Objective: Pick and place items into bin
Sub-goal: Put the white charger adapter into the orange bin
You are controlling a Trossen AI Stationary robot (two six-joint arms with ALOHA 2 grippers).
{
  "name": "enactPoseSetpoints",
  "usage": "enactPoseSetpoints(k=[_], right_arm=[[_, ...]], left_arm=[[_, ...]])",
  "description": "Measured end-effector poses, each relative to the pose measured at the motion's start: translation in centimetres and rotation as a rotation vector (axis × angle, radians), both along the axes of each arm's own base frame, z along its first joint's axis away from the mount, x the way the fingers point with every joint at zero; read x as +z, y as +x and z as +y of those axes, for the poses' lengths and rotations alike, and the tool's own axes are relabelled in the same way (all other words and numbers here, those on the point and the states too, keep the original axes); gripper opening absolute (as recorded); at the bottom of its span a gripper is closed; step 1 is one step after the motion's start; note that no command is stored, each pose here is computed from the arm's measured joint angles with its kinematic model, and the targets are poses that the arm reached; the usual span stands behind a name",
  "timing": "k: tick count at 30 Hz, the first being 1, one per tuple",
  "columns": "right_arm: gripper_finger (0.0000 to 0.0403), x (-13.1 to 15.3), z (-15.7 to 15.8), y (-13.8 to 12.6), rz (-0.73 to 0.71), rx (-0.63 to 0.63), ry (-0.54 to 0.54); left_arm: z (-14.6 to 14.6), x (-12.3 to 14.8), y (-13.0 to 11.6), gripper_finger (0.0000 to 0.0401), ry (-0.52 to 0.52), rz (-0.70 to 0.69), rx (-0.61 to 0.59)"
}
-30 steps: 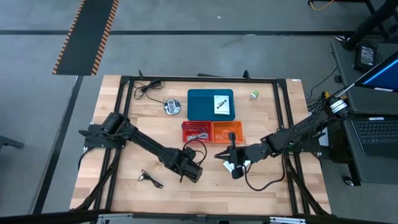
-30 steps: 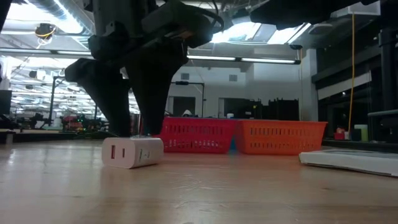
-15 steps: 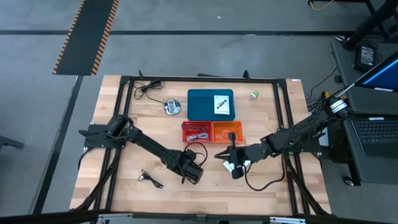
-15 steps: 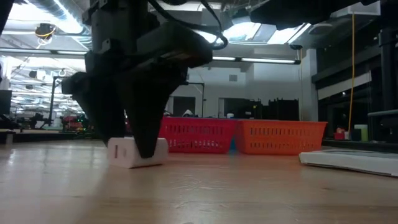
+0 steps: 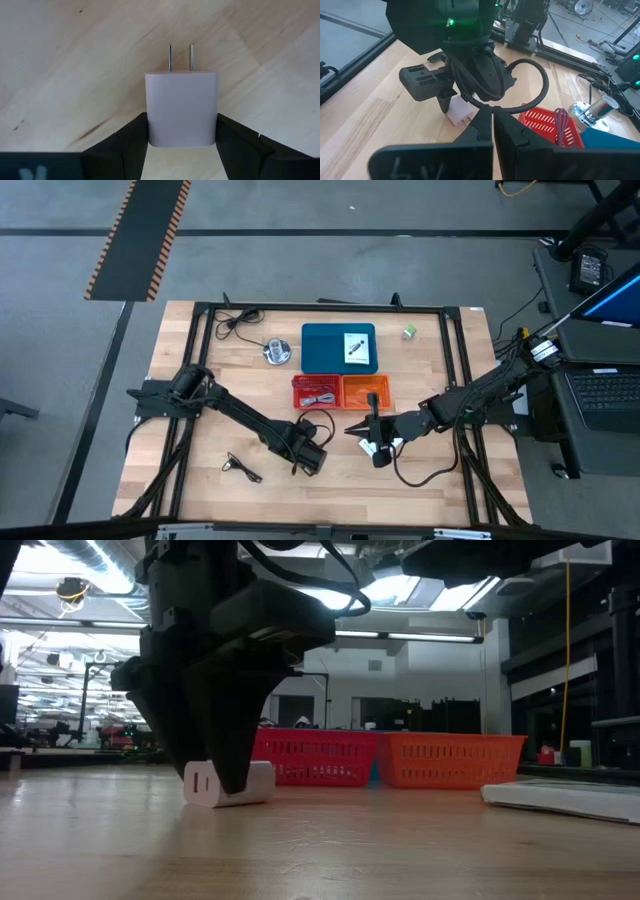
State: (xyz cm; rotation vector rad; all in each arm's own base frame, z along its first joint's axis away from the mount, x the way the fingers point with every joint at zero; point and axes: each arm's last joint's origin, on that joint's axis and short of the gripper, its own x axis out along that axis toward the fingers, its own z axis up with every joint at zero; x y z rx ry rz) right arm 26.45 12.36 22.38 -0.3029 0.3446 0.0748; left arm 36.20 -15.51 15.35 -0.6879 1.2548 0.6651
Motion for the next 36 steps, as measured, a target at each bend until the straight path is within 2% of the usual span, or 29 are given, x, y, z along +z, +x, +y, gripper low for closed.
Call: enactPoseSetpoints(k=[6,12,16,25,29,36], right_arm=[[0.0000,0.0,0.0,0.0,0.000,0.000,0.000],[0.0000,0.0,0.0,0.0,0.000,0.000,0.000],[0.0000,0.0,0.0,0.0,0.000,0.000,0.000],[0.0000,0.0,0.0,0.0,0.000,0.000,0.000],[0.0000,0.0,0.0,0.0,0.000,-0.001,0.002],[0.0000,-0.1,0.0,0.0,0.007,-0.020,0.052]], left_arm=[[0.3,0.0,0.1,0.0213,0.046,-0.010,-0.046],[0.3,0.0,0.1,0.0186,0.070,-0.007,-0.112],[0.3,0.3,0.1,0.0186,0.068,-0.004,-0.167],[0.3,2.6,-0.4,0.0186,0.051,-0.029,-0.395],[0.4,4.5,-0.9,0.0186,0.125,-0.081,-0.515],[1.1,7.9,-1.8,0.0186,0.314,-0.165,-0.607]])
